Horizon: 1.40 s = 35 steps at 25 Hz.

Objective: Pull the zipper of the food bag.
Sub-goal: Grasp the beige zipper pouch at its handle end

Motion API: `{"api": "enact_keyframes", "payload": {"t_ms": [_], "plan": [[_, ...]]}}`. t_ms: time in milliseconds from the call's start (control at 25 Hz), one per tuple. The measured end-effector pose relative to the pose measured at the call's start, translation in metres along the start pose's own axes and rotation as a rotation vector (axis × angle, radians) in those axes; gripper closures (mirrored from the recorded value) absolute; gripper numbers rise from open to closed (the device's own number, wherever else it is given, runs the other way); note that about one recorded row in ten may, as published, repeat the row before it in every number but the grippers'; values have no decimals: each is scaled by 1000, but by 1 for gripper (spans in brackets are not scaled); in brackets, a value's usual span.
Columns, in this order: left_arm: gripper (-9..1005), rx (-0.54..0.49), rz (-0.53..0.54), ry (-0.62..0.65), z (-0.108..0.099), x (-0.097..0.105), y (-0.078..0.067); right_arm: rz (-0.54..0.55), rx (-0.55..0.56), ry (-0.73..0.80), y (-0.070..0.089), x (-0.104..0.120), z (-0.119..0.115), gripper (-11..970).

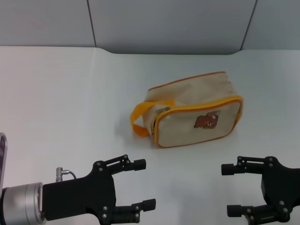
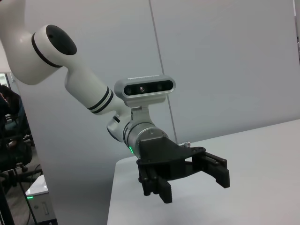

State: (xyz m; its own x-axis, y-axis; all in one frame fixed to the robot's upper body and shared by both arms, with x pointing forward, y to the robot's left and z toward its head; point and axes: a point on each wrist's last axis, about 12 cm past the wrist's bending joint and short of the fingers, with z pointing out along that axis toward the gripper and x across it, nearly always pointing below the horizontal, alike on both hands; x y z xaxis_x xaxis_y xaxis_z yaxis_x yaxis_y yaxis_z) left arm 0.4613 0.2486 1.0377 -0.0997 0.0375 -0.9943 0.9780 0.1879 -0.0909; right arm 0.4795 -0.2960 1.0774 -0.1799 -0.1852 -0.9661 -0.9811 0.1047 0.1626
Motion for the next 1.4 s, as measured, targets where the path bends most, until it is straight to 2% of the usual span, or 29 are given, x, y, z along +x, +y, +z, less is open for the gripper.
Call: {"api": "enact_keyframes", "payload": {"t_ms": [360,440,520,560,600,640,720,760,800,1080,1320,1400], "plan": [[199,-52,1,-4,-1,2,3,-5,18,-14,-1,-1,-1,140],[206,-108,-1,18,0,5,8,-13,59,-50,-3,-3,-4,140],[212,-195,-10,41,2,12,14,-33,147,-125,-5,-6,-10,140],[215,-195,-10,41,2,12,14,-41,194,-163,-6,-7,-13,140],[218,-245,-15,49,5,16,17,-60,291,-239,-6,-7,-19,140],[222,-315,-5,56,11,23,19,-60,291,-239,-6,-7,-19,140],[228,-389,20,46,25,30,17,-72,340,-273,-6,-7,-22,141],[231,-389,20,46,25,30,17,-76,354,-283,-6,-7,-22,141],[234,-424,27,29,36,32,14,-77,360,-286,-6,-7,-22,141],[256,-502,4,20,64,33,15,-74,369,-282,-8,-6,-21,141],[275,-582,-22,62,82,34,22,-70,377,-290,-7,-4,-20,141],[282,-606,-49,101,95,32,28,-69,383,-288,-7,-4,-19,141]]}}
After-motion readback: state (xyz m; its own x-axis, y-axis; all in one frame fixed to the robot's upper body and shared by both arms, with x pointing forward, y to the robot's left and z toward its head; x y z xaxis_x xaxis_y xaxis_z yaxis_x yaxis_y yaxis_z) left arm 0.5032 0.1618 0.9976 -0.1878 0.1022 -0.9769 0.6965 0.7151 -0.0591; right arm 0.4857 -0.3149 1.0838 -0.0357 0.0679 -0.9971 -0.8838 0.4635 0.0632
